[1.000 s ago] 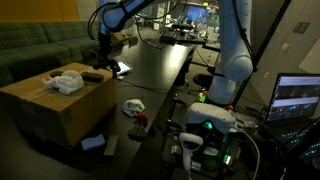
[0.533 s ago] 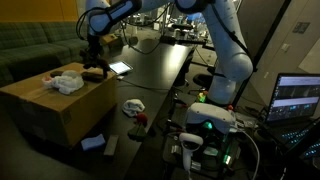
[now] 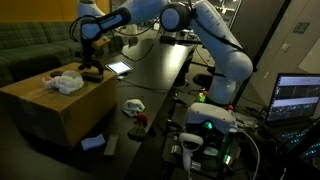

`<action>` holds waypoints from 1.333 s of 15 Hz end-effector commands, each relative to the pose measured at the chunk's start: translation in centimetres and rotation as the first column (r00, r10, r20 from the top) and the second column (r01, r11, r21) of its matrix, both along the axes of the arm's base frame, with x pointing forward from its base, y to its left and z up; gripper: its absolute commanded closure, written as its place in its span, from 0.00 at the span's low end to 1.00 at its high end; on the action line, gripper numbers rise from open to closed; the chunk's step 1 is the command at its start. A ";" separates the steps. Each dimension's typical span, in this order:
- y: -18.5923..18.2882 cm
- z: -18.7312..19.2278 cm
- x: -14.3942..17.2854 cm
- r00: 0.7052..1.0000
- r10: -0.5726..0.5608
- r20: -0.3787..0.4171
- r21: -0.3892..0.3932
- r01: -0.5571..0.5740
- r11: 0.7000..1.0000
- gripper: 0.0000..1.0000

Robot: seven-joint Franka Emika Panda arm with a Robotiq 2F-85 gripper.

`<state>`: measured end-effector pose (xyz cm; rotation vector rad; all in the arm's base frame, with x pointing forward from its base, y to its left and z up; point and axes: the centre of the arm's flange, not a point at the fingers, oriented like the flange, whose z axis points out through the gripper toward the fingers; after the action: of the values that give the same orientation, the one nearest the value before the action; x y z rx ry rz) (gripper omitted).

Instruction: Pick up all the objects on the box and put them on table, then pick up the all the objects on the table and put them on the box

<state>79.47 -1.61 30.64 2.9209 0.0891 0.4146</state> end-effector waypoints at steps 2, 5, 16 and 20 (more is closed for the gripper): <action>0.4 0.0 5.8 1.000 0.022 0.008 -0.029 -0.021 0.999 0.96; 0.8 -0.2 5.9 0.999 0.034 0.004 -0.027 -0.034 0.999 0.55; 2.7 2.9 2.3 0.997 0.056 0.058 -0.011 -0.056 0.998 0.00; 3.6 3.3 -1.0 0.997 0.070 0.039 0.028 -0.072 0.997 0.00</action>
<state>82.39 1.45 32.71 2.9095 0.1614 0.4906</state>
